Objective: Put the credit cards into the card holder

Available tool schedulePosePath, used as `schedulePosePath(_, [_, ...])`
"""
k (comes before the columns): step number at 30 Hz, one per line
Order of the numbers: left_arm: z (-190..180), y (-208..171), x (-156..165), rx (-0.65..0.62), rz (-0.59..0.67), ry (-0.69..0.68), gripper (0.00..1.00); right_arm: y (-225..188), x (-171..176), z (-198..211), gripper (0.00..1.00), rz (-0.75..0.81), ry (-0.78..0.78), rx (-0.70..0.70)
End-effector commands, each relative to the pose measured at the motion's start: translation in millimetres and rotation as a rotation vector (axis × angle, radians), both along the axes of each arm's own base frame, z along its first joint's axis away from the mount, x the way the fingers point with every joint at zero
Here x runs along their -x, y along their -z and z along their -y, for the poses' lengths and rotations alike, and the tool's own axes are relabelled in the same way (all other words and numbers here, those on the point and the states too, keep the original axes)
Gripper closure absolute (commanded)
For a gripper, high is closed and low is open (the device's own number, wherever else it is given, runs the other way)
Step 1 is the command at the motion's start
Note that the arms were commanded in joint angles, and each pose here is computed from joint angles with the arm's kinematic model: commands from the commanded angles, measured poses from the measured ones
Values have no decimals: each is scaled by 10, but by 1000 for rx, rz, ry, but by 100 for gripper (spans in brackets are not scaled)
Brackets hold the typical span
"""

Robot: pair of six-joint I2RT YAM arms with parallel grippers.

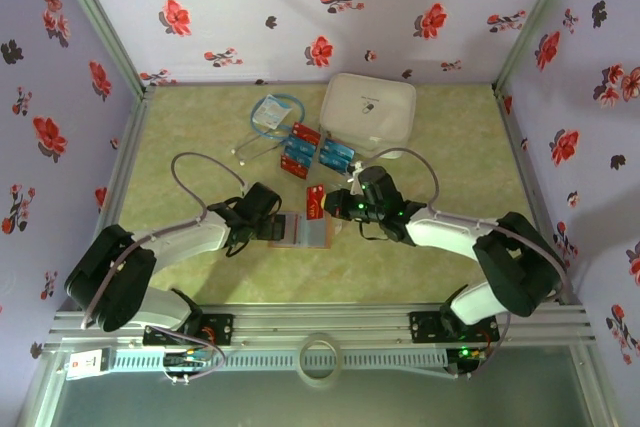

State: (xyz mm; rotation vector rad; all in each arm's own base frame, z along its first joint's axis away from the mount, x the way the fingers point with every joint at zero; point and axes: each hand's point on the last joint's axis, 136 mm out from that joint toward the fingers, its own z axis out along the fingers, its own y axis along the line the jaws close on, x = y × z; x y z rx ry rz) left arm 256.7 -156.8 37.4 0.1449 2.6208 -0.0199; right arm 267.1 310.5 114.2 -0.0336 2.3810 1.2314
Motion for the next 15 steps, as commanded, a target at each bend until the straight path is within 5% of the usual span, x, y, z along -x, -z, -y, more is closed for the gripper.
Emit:
schedulePosePath(1, [-106,58,26,-38,-7,-16,0,-82,4,-142,100,14,-1,-78])
schedulePosePath(15, [-119,139,129,-32,-26,-38,0,194,107,-180,100,14,14,-72])
